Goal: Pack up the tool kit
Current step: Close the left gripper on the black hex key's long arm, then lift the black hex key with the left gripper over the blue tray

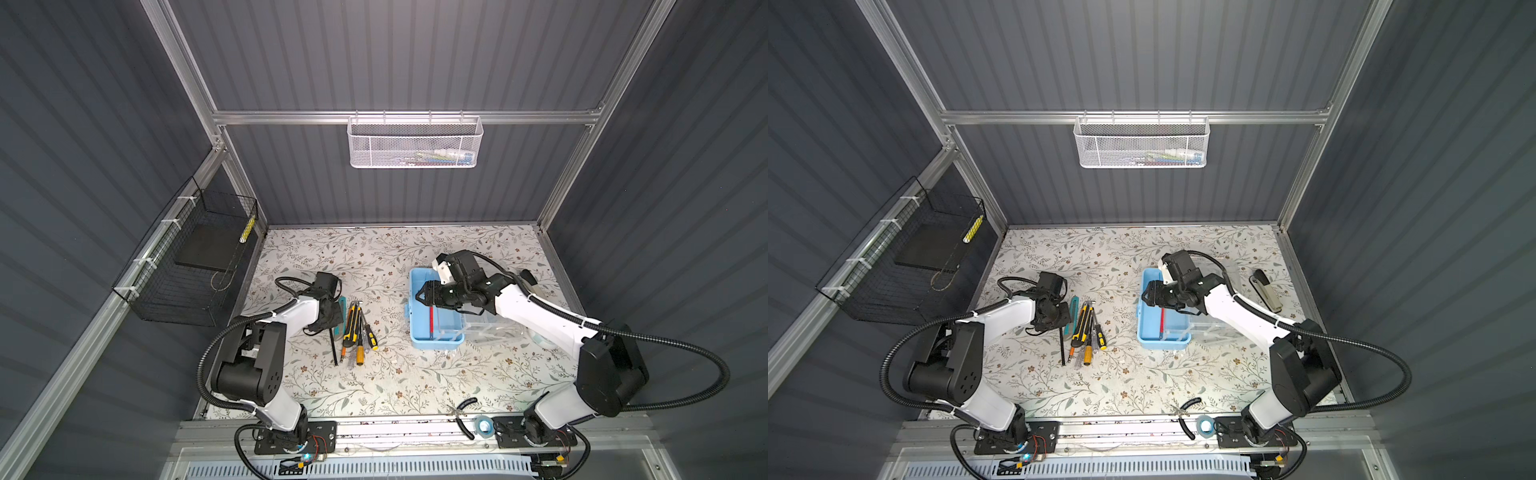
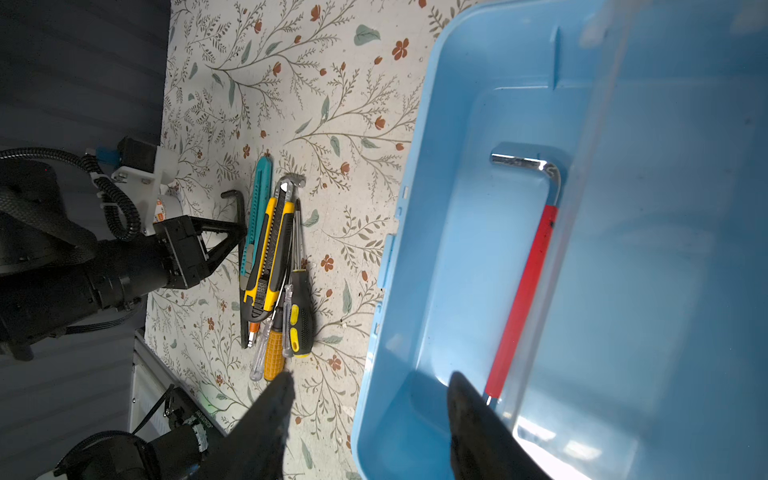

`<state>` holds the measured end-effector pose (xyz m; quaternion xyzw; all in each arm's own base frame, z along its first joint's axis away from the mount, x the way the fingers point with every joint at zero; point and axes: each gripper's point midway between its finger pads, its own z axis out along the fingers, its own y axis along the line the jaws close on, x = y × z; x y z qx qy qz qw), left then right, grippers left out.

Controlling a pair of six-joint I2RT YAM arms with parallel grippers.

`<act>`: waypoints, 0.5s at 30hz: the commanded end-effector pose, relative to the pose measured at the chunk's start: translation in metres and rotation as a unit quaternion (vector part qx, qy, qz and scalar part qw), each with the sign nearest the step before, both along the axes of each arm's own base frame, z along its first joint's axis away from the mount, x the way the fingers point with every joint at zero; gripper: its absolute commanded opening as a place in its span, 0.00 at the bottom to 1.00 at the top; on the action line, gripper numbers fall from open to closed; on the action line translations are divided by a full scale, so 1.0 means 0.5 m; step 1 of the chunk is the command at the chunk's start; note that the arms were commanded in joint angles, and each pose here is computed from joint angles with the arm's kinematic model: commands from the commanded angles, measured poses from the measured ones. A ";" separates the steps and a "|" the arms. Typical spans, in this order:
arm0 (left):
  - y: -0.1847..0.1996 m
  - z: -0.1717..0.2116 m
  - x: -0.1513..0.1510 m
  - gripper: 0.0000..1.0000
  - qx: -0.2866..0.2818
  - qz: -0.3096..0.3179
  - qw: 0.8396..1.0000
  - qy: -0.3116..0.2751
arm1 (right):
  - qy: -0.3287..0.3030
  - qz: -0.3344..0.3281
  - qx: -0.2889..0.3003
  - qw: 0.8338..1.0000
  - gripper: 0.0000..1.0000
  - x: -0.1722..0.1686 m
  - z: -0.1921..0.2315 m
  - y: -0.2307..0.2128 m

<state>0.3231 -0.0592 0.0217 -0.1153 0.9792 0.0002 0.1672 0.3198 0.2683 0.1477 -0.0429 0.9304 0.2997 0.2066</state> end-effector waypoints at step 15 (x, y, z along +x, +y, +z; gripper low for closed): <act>0.008 0.017 0.011 0.00 0.019 -0.012 1.000 0.016 | 0.005 0.007 0.033 0.999 0.60 0.017 0.015 0.009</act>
